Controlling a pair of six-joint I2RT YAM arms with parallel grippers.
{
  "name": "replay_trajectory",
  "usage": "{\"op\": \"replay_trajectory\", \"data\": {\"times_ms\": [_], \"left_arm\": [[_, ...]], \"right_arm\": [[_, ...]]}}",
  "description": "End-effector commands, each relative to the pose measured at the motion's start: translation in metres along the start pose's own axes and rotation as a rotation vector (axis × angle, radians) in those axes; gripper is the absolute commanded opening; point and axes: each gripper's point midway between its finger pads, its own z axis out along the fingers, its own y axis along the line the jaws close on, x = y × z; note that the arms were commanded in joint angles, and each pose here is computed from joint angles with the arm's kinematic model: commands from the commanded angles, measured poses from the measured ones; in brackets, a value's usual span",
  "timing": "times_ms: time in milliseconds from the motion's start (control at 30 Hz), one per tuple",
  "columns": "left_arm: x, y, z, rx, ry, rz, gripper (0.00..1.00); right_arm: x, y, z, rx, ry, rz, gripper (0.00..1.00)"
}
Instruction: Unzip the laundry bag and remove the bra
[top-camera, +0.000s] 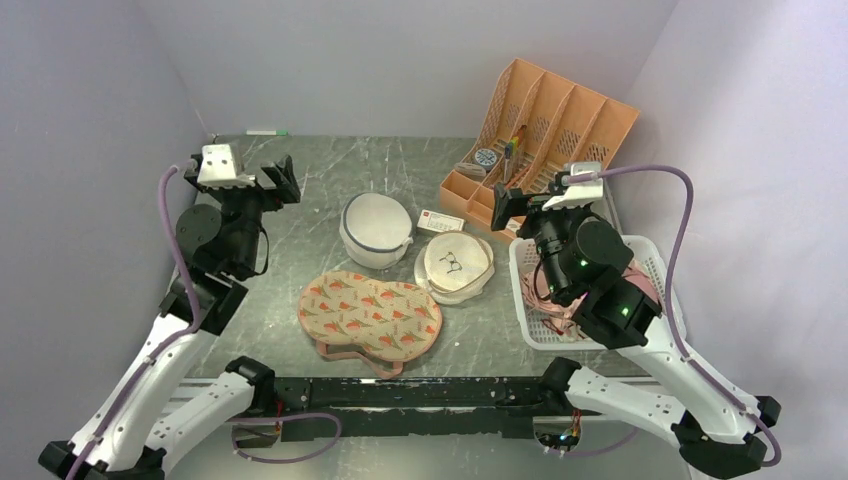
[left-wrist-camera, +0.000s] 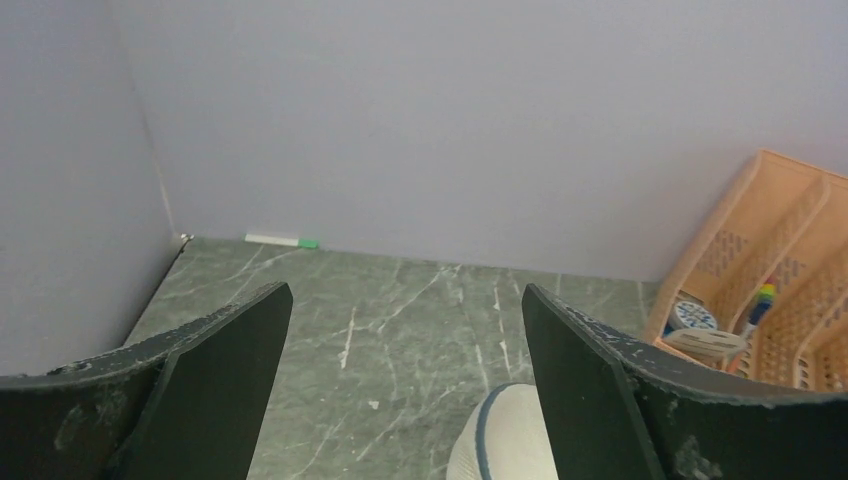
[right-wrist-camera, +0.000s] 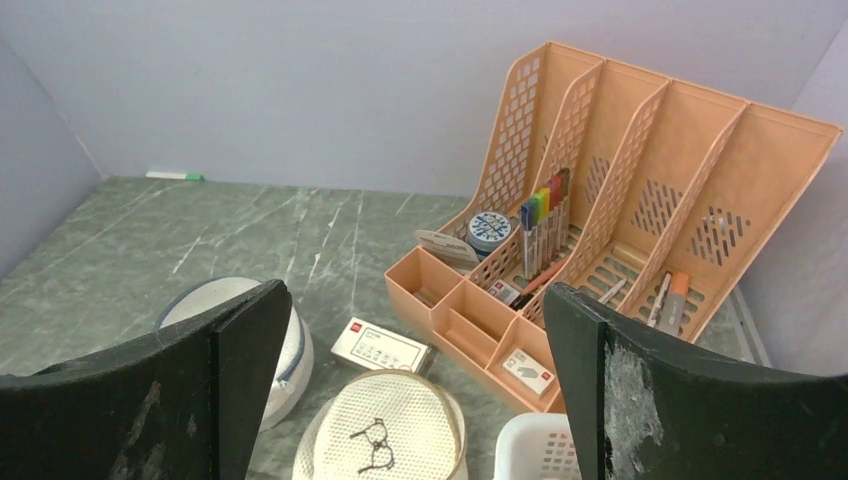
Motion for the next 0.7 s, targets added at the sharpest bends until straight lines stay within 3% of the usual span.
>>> {"op": "replay_trajectory", "data": {"times_ms": [0,200,533,667], "left_arm": [[-0.002,0.008,0.014,-0.034,-0.005,-0.07,0.97],[0.012,0.01,0.034,0.004,0.046,-0.085,0.95],[0.02,-0.019,0.044,0.267,0.066,-0.117,0.94],[0.038,-0.031,0.049,0.337,0.145,-0.172,0.94]], "right_arm": [[0.007,-0.005,0.0,0.043,0.03,0.022,1.0],[0.02,-0.007,0.003,0.084,0.071,0.022,1.0],[0.052,0.011,0.012,0.048,0.18,-0.038,1.0],[0.075,0.021,0.014,0.018,0.239,-0.047,1.0]]}}
